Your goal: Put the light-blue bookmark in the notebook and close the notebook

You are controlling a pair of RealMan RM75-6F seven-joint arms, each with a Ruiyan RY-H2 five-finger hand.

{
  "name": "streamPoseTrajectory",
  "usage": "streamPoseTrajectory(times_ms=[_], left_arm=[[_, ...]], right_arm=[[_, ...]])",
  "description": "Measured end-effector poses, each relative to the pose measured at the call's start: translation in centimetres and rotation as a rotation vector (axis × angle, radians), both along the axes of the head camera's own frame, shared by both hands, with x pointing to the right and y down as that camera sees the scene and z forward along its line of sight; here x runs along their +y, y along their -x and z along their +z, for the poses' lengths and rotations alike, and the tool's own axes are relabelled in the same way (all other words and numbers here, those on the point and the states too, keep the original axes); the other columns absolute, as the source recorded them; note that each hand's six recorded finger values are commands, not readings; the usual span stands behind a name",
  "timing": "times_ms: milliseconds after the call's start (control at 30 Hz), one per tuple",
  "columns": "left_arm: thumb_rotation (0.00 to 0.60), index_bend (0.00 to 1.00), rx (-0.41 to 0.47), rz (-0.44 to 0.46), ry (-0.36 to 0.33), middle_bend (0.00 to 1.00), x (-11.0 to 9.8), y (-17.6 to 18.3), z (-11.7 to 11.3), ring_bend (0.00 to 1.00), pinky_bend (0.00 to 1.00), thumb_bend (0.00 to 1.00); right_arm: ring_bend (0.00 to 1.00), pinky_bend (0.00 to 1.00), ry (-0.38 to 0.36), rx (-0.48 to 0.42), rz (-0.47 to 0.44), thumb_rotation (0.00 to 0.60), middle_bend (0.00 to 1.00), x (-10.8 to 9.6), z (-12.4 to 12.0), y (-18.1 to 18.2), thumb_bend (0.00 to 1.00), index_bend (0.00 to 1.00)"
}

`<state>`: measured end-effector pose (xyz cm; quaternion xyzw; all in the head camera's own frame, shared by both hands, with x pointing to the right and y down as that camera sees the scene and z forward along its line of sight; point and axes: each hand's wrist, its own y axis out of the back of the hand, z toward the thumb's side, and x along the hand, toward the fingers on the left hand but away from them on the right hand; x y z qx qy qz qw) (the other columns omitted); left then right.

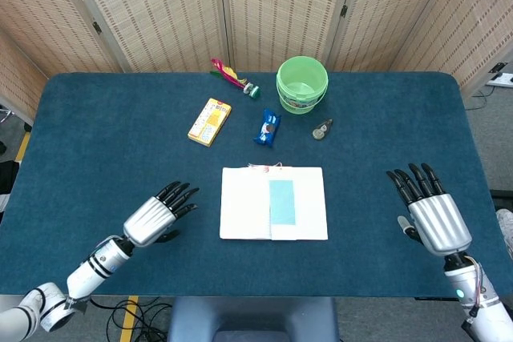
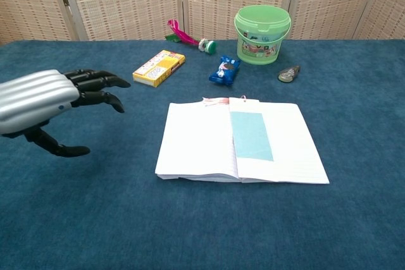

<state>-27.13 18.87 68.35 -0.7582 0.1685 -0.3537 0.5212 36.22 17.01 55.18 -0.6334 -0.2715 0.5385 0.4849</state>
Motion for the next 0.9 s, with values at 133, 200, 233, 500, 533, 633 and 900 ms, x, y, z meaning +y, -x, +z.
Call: streamPoseTrajectory(times_ms=[133, 200, 233, 500, 533, 633, 900], left_arm=[[0.6, 0.18, -0.011, 0.023, 0.008, 0.1, 0.4, -1.8, 1.4, 0.06, 0.14, 0.19], [0.6, 0.17, -0.004, 0.024, 0.012, 0.1, 0.5, -2.5, 1.7, 0.06, 0.14, 0.19], [0.6, 0.17, 0.002, 0.022, 0.015, 0.1, 0.6, -3.0, 1.9, 0.06, 0.14, 0.19], [0.6, 0.16, 0.021, 0.033, 0.035, 0.09, 1.3, -5.6, 2.9, 0.06, 0.14, 0.19], [0.6, 0.16, 0.022, 0.033, 0.038, 0.09, 1.4, -6.0, 3.1, 0.06, 0.14, 0.19], [0.6, 0.16, 0.029, 0.031, 0.043, 0.09, 1.5, -6.9, 3.4, 0.06, 0.14, 0.19], [0.6, 0.16, 0.039, 0.031, 0.06, 0.09, 1.8, -9.1, 4.1, 0.06, 0.14, 0.19]], right_arm=[[0.0, 0.0, 0.003, -0.002, 0.009, 0.6, 0.14, 0.2, 0.0, -0.2, 0.21, 0.0], [0.0, 0.0, 0.001, -0.006, 0.013, 0.6, 0.14, 0.2, 0.0, -0.2, 0.21, 0.0], [0.0, 0.0, -0.001, -0.007, 0.014, 0.6, 0.14, 0.2, -0.1, -0.2, 0.21, 0.0], [0.0, 0.0, -0.003, -0.008, 0.028, 0.6, 0.14, 0.4, -0.1, -0.7, 0.21, 0.0], [0.0, 0.0, -0.004, -0.009, 0.029, 0.6, 0.14, 0.5, -0.2, -0.7, 0.21, 0.0], [0.0, 0.0, -0.009, -0.008, 0.035, 0.6, 0.14, 0.6, -0.4, -0.9, 0.21, 0.0], [0.0, 0.0, -0.018, -0.008, 0.05, 0.6, 0.13, 0.6, -0.6, -1.4, 0.21, 0.0]])
